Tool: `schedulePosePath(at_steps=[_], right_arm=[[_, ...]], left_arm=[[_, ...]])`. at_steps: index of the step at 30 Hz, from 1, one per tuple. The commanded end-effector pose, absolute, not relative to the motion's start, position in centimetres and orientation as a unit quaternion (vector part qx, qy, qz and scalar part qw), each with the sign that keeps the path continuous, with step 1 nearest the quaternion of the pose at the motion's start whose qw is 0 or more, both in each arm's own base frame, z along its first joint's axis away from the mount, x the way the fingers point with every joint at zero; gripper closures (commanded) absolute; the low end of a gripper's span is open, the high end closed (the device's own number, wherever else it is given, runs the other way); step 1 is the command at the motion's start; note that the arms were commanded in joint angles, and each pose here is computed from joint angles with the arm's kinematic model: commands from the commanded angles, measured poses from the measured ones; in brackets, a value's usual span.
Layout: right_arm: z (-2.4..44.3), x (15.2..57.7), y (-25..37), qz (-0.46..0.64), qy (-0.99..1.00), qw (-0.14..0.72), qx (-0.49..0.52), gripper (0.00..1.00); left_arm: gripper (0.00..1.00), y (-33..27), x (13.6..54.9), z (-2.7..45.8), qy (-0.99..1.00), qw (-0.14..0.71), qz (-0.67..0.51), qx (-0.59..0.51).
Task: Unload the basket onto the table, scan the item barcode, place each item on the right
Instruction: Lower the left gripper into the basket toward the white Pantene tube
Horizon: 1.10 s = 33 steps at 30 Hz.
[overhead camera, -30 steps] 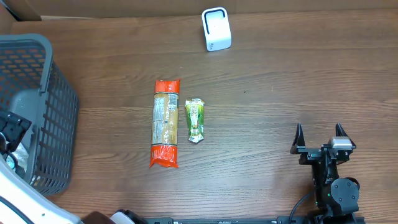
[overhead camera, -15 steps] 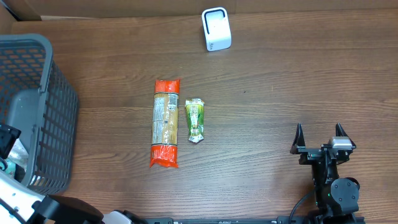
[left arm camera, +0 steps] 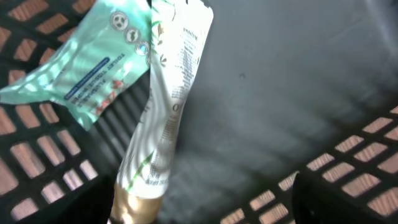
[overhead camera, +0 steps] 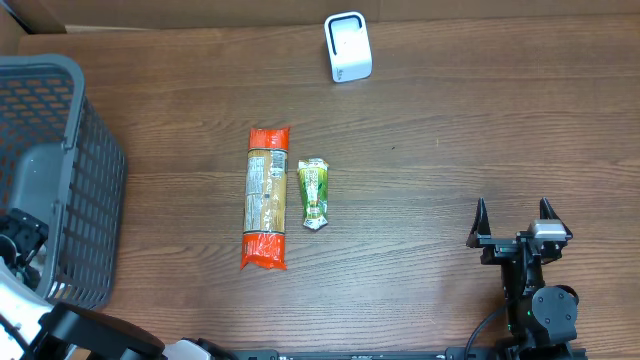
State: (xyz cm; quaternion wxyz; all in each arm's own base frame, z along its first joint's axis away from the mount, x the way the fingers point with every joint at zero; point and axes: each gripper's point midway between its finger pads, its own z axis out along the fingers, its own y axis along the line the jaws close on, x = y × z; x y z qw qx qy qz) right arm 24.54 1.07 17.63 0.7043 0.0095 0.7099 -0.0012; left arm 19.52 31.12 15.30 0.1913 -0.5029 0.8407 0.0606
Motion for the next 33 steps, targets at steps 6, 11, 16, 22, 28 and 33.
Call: schedulePosePath(at_steps=[6,11,16,22,28,33], right_arm=[[17.5,24.5,1.2,-0.001,0.708,0.706,0.007,0.00],[17.5,24.5,1.2,-0.001,0.708,0.706,0.007,0.00],[17.5,24.5,1.2,-0.001,0.708,0.706,0.007,0.00],[17.5,24.5,1.2,-0.001,0.708,0.706,0.007,0.00],[17.5,24.5,1.2,-0.001,0.708,0.706,0.007,0.00],[17.5,24.5,1.2,-0.001,0.708,0.706,0.007,0.00]], left_arm=[[0.18,31.8,18.1,13.1,0.841,0.190,0.062,-0.503],[0.17,32.6,17.1,12.5,0.826,0.208,0.049,-0.522],[0.18,32.8,17.1,11.4,0.831,0.211,0.053,-0.512],[0.17,33.0,17.2,10.1,0.838,0.217,0.061,-0.497],[0.14,32.4,17.0,8.5,0.853,0.211,0.064,-0.474],[0.14,32.3,16.9,7.5,0.862,0.212,0.073,-0.455]])
